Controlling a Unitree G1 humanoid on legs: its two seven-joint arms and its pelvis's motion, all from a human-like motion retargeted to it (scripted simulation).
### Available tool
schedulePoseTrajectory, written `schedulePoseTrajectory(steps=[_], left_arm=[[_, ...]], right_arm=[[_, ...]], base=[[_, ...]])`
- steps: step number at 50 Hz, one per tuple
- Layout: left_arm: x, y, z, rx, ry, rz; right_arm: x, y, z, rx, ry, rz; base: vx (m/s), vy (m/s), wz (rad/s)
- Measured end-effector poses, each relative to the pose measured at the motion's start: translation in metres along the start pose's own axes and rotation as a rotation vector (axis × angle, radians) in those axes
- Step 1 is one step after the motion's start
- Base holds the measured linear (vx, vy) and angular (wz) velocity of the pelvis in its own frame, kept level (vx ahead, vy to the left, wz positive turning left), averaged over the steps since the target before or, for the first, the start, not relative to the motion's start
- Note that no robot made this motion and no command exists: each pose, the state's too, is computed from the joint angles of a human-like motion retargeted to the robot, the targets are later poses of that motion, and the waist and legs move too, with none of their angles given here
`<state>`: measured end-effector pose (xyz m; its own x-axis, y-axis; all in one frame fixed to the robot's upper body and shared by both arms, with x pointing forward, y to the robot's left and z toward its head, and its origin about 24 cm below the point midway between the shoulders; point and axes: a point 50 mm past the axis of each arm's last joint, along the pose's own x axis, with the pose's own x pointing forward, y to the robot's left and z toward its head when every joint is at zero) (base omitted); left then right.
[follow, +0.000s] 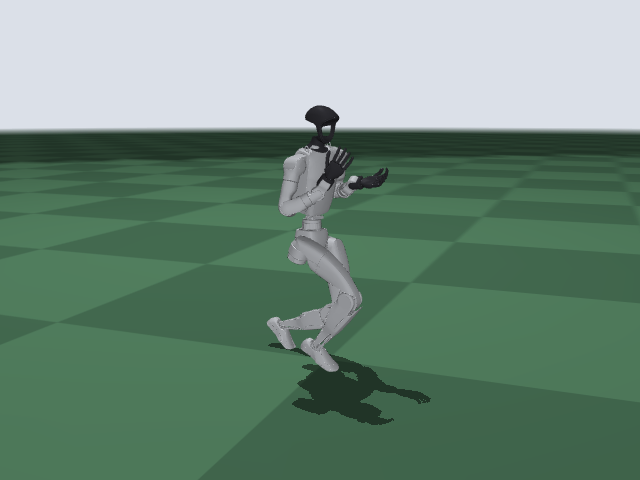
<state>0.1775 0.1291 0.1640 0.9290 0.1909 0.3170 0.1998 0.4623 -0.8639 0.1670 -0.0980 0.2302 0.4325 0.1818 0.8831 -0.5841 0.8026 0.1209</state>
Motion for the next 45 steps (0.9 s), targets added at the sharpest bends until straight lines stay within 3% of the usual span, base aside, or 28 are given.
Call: schedulePoseTrajectory(steps=[10, 16, 32, 45], left_arm=[[0.008, -0.017, 0.011, -0.011, -0.124, -0.065], [0.005, -0.014, -0.001, 0.107, -0.11, -0.165], [0.001, -0.027, -0.012, 0.136, -0.127, -0.317], [-0.002, -0.034, -0.023, 0.341, -0.17, -0.428]], right_arm=[[0.01, 0.01, 0.007, 0.102, -0.075, 0.024], [0.005, 0.007, -0.005, 0.18, 0.014, 0.046], [-0.003, -0.004, 0.011, -0.074, -0.049, 0.027], [-0.019, 0.002, 0.009, -0.205, -0.009, 0.09]], base=[[-0.64, -0.16, 0.42], [-0.52, -0.24, 1.35], [-0.43, -0.11, 0.06], [-0.01, 0.0, 0.3]])
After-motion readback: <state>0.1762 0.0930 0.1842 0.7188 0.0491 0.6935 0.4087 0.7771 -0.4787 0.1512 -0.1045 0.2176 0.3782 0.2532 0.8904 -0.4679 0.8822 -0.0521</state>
